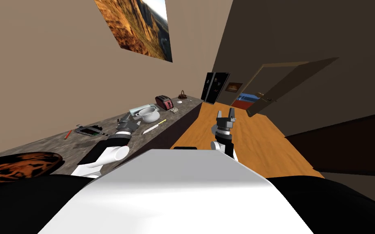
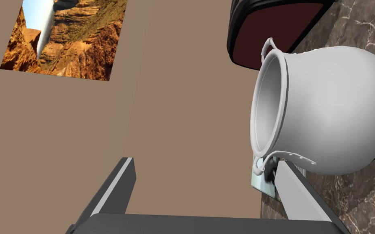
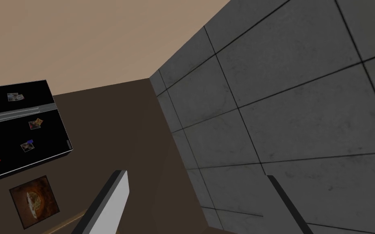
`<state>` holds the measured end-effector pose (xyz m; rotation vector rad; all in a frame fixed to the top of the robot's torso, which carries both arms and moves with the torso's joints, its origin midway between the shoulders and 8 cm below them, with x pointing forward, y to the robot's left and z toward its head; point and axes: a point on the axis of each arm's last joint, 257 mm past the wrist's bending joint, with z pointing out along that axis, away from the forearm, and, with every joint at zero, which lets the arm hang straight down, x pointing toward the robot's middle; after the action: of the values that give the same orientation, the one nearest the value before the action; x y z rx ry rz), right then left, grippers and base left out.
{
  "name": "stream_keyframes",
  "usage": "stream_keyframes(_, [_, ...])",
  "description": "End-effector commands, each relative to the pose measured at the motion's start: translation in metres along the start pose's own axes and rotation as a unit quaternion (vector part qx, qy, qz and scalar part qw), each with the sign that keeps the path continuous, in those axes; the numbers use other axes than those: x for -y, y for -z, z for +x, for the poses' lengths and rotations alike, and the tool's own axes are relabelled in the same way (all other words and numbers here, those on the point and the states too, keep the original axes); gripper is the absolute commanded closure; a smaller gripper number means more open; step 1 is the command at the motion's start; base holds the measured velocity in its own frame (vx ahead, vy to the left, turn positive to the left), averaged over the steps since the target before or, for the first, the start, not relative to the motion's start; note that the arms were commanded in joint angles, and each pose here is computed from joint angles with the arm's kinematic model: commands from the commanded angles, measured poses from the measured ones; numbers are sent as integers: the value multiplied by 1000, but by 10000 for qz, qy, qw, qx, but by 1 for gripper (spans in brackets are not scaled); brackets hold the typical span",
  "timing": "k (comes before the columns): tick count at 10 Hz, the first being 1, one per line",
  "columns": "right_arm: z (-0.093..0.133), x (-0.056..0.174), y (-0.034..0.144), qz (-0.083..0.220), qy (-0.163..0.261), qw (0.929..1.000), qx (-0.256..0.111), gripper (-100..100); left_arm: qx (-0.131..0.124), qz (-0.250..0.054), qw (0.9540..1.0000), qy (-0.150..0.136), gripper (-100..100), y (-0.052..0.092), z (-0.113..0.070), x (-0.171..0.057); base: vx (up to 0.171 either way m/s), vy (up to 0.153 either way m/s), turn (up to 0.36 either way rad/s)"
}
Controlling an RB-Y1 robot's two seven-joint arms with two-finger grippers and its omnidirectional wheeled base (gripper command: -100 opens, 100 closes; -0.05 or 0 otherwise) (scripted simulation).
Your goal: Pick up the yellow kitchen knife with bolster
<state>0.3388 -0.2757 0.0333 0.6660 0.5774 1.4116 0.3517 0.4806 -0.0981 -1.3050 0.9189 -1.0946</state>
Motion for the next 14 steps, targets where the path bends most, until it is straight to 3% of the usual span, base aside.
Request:
stream_keyframes(1, [0, 0, 0, 0, 0, 10000, 0, 0, 60, -189, 9998, 34, -100, 1, -7, -6, 95, -74, 61])
stream_keyframes(2, [0, 0, 0, -1, 0, 10000, 0, 0, 164, -346, 9992, 79, -100, 2, -22, -11, 86, -93, 81])
stream_keyframes(3, [0, 0, 0, 0, 0, 10000, 0, 0, 177, -475, 9987, 81, -100, 3, -22, -18, 105, -86, 62])
stream_keyframes(6, [0, 0, 0, 0, 0, 10000, 0, 0, 408, -910, 9949, 161, -100, 7, -52, -34, 135, -98, 94])
stream_keyframes(8, [0, 0, 0, -1, 0, 10000, 0, 0, 427, -1077, 9931, 166, -100, 9, -53, -42, 57, -66, 24])
stream_keyframes(9, [0, 0, 0, -1, 0, 10000, -1, 0, 544, -1269, 9902, 200, -100, 13, -67, -48, 68, -59, 85])
stream_keyframes(14, [0, 0, 0, 0, 0, 10000, 0, 0, 815, -1941, 9772, 269, -100, 27, -96, -75, 104, -82, 68])
